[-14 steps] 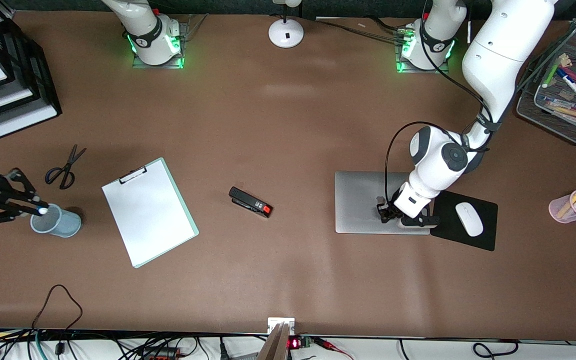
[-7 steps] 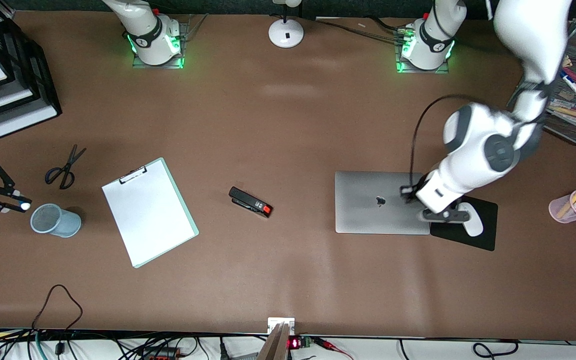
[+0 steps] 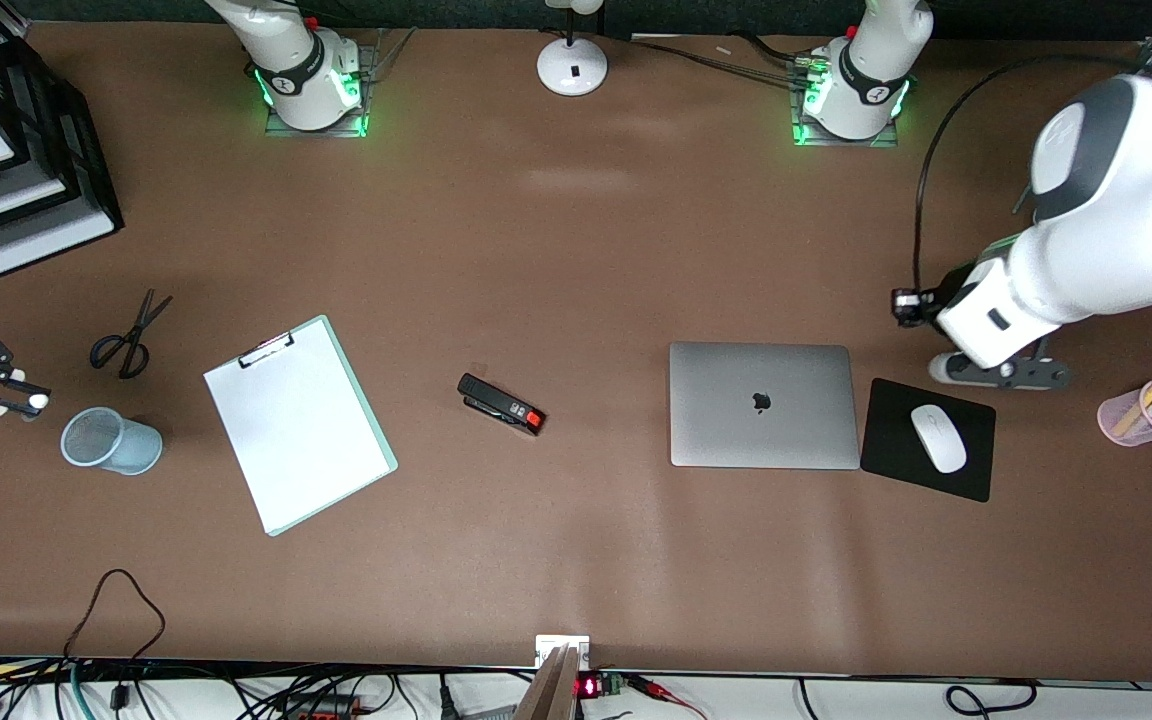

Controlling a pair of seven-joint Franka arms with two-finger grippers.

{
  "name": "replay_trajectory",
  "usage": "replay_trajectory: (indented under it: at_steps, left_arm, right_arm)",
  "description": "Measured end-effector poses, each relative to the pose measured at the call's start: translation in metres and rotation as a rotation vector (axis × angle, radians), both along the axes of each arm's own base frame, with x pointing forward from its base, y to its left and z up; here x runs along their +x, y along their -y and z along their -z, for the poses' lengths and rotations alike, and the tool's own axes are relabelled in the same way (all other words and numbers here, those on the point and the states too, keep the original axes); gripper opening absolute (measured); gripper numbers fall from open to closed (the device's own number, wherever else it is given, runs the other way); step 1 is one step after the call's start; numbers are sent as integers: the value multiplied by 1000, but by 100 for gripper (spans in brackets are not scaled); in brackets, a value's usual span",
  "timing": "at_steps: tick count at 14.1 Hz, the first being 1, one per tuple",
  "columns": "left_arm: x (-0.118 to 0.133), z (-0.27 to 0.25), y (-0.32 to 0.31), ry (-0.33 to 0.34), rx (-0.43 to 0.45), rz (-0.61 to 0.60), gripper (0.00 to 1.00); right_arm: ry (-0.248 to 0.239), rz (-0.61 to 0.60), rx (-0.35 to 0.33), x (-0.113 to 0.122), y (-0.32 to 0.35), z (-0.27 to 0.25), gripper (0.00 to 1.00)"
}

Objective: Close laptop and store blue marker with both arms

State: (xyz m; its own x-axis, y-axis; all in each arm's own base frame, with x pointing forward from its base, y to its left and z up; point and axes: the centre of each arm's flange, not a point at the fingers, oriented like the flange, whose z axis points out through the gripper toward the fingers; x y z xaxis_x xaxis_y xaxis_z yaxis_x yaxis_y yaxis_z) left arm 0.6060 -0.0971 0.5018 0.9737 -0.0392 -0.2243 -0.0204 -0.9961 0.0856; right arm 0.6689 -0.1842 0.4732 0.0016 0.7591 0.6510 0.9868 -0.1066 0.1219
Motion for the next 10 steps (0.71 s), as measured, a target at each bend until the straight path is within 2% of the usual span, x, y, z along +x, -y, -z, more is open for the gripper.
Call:
replay_trajectory:
  at_steps: [5,8,9,10]
  left_arm:
    - [-8,-29,-2,8,2,14,62]
    - [-13,-38,-2,10,6,17,91]
    - [-15,-43,-2,16,7,17,100]
    - [-16,-47,-2,24,13,18,100]
  right_arm:
    - [85,-31,228,-19,81,98,19]
    - [97,-3,313,-26,105,148,19]
    - [96,5,331,-28,108,158,19]
    - [106,10,347,-28,111,166,19]
